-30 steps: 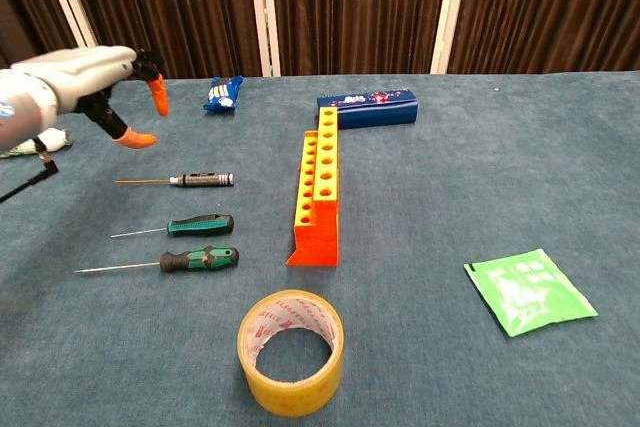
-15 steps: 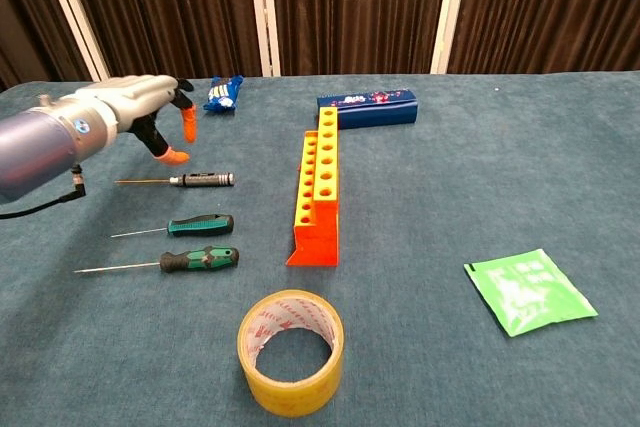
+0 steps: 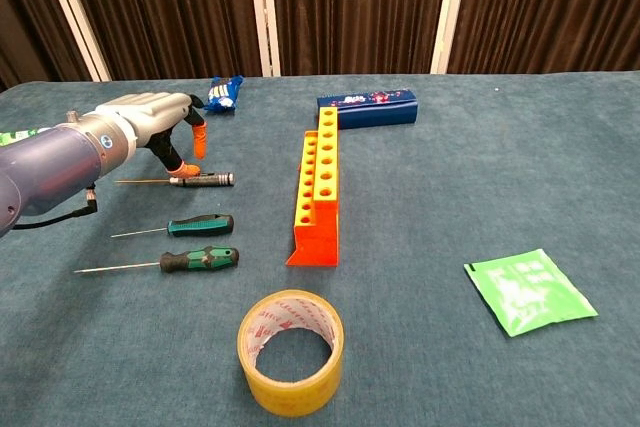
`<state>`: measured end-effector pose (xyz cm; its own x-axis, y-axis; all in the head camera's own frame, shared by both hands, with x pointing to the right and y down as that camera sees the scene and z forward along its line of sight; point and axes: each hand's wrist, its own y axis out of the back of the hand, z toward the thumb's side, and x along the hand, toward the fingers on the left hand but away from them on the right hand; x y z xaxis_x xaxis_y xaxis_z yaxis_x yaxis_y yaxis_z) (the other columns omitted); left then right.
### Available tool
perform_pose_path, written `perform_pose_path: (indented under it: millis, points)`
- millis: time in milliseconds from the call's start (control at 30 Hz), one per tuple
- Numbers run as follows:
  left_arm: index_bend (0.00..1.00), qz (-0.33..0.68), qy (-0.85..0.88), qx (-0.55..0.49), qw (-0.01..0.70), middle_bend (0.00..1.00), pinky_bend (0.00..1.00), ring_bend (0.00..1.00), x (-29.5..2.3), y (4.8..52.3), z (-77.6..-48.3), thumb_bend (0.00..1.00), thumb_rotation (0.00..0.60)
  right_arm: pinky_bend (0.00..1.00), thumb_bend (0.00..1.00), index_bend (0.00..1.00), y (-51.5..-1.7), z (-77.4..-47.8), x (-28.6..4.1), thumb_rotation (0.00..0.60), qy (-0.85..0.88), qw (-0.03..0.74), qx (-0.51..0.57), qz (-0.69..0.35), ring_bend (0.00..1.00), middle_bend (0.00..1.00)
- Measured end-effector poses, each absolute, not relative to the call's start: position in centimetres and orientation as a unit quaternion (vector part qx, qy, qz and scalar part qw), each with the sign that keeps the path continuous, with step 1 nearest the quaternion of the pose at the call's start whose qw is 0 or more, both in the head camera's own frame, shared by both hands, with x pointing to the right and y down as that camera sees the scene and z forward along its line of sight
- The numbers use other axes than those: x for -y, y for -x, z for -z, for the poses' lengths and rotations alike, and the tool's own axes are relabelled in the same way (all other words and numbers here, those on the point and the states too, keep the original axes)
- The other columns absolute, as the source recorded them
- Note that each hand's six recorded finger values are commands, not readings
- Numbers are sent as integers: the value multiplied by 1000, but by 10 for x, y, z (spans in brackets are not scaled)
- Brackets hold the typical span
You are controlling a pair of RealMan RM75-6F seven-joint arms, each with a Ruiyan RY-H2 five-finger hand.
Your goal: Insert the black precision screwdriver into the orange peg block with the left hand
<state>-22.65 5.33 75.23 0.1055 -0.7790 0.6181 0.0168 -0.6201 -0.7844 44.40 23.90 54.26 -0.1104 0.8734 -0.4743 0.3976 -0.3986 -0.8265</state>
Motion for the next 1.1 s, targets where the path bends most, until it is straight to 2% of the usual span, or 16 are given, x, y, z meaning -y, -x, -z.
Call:
perform_pose_path:
  millis: [333, 1100]
  points:
    - [438, 611, 669, -276, 321, 0, 0, 0, -55, 218, -760, 328, 600, 0, 35, 0, -443, -543, -239, 600, 633, 214, 503, -548, 0, 0]
    - [470, 616, 669, -270, 315, 0, 0, 0, -59, 210, -772, 327, 600, 0, 37, 0, -443, -543, -239, 600, 634, 209, 505, -547, 0, 0]
